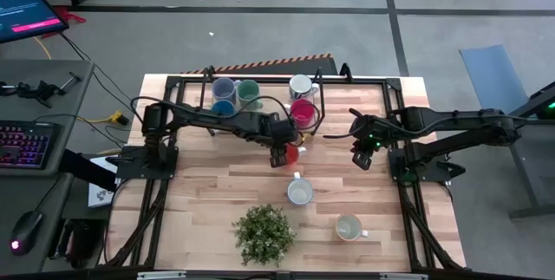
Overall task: Place coffee mugs
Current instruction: Put the orange mug on the shelf
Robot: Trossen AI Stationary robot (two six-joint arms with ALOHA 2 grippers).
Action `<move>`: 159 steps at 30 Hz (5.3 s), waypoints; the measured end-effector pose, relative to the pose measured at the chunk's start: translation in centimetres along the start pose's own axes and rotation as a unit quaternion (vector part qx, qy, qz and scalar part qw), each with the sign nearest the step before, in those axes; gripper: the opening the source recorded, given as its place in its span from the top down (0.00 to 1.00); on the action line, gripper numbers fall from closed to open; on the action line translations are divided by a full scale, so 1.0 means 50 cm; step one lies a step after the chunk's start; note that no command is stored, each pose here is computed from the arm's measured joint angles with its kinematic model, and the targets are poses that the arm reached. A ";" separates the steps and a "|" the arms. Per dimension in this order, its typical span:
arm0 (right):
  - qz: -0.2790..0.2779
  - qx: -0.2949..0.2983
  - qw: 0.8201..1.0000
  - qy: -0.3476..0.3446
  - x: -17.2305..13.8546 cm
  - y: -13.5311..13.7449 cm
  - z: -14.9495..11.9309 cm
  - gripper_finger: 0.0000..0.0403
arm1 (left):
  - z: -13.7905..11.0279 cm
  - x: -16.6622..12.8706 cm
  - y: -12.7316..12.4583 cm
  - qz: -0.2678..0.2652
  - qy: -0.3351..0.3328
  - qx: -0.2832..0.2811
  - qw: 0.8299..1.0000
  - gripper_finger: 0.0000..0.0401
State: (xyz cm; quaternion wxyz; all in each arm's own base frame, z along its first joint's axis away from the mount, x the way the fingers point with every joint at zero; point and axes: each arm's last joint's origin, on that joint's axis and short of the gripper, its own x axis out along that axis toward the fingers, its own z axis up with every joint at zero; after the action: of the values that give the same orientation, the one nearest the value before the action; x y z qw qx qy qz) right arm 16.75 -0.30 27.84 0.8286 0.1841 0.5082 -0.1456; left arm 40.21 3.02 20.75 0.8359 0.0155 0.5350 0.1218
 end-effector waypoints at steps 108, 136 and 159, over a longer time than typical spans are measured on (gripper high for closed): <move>-0.024 -0.004 0.998 -0.066 -0.001 0.003 0.020 0.77 | 0.046 -0.056 0.364 0.134 0.080 -0.220 0.963 0.99; -0.005 -0.018 0.997 -0.077 -0.003 0.030 0.012 0.77 | 0.044 -0.040 0.360 0.134 0.087 -0.224 0.961 0.93; 0.003 -0.023 0.997 -0.075 -0.004 0.039 0.007 0.77 | 0.052 -0.039 0.360 0.119 0.068 -0.211 0.968 0.92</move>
State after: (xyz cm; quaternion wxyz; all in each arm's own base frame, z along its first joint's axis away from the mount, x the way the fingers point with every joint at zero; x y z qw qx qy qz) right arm 17.76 1.31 28.47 0.8689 0.1549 0.4472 -0.1448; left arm 38.41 20.34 26.40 0.7616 -0.1060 0.5468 0.3312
